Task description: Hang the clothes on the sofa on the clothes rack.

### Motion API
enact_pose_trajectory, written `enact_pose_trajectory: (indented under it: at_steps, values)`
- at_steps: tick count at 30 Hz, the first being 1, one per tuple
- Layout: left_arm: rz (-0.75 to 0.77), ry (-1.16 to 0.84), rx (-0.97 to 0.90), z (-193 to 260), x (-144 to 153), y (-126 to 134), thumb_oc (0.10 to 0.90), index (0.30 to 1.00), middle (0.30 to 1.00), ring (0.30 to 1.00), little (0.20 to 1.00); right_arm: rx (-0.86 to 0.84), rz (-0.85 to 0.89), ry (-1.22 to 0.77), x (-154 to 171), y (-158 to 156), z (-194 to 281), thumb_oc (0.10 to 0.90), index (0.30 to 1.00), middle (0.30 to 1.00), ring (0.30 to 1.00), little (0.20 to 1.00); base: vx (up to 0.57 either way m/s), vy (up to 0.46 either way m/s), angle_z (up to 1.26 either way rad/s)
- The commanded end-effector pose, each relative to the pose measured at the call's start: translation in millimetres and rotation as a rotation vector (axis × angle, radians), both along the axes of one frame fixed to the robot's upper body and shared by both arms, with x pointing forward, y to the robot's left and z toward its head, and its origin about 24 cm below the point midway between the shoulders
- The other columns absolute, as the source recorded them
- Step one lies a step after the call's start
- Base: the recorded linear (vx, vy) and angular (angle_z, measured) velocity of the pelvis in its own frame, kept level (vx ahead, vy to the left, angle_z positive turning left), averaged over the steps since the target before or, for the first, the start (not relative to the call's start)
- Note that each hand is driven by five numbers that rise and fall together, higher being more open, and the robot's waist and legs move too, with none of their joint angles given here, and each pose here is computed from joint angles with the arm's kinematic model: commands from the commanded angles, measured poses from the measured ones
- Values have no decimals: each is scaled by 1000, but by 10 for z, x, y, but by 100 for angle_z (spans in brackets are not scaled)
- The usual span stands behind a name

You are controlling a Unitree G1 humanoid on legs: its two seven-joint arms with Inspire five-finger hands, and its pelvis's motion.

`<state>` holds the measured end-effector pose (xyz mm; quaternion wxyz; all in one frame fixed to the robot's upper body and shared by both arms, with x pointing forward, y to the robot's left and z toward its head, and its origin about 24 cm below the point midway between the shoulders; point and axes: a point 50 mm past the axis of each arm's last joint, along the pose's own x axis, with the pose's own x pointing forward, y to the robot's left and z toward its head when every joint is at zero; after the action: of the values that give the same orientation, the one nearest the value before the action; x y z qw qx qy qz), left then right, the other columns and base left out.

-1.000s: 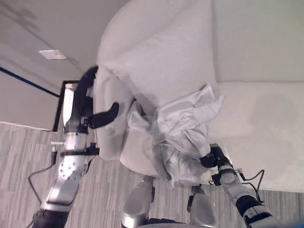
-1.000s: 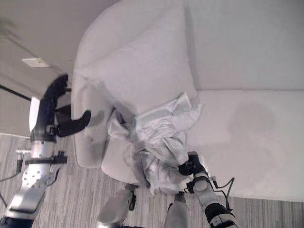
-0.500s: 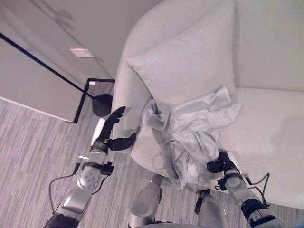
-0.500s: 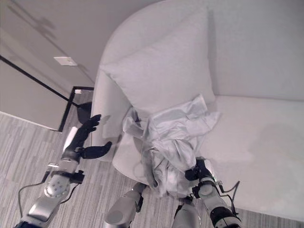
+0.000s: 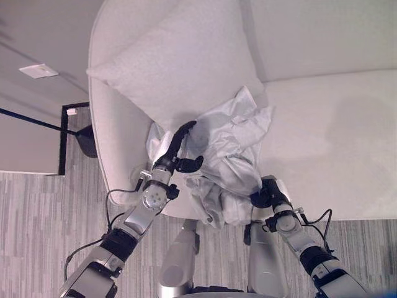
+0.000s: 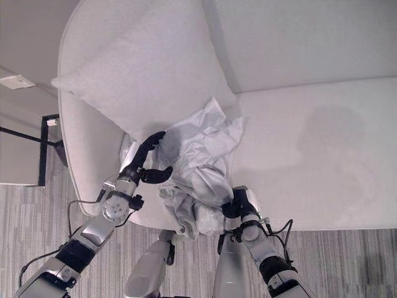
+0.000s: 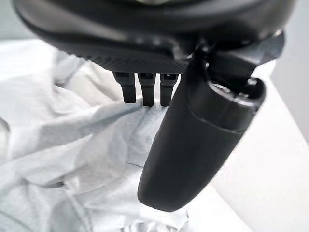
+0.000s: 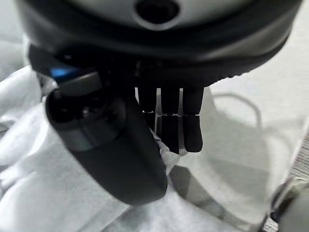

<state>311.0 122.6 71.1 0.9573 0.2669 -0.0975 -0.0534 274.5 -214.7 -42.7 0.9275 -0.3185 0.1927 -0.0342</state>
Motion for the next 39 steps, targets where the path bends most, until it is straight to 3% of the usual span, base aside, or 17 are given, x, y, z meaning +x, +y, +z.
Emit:
enact_pose_trajectory:
  at_steps: [1,7,21,32,33,34,35,39]
  values:
    - [73,-212,3,435,179,80,800,900,900,900,900,9,-25,-57,21,4,69,400,300,300,300,300,2,-4,-14]
    - [135,-236,-9,489,246,144,800,900,900,900,900,23,-27,-90,32,22,113,400,300,300,300,300,9,-8,-11]
    - [348,-379,11,729,254,579,800,900,900,900,900,32,1,-111,-7,63,122,400,300,300,300,300,2,0,0]
    - [324,-207,121,389,394,502,800,900,900,900,900,58,26,-220,62,113,333,400,300,300,300,300,4,-2,-1]
    - [318,-183,142,333,404,489,707,761,761,761,761,56,30,-233,77,115,363,400,300,300,300,300,0,0,0]
    - [316,-150,162,260,417,481,504,455,455,455,455,52,33,-247,93,111,397,400,300,300,300,300,0,0,0]
    - [315,-127,175,209,421,481,400,300,300,300,300,50,35,-263,105,109,431,400,300,300,300,300,0,0,0]
    - [314,-95,206,146,442,482,400,300,300,300,300,37,15,-310,103,36,515,400,300,300,300,300,4,-9,-8]
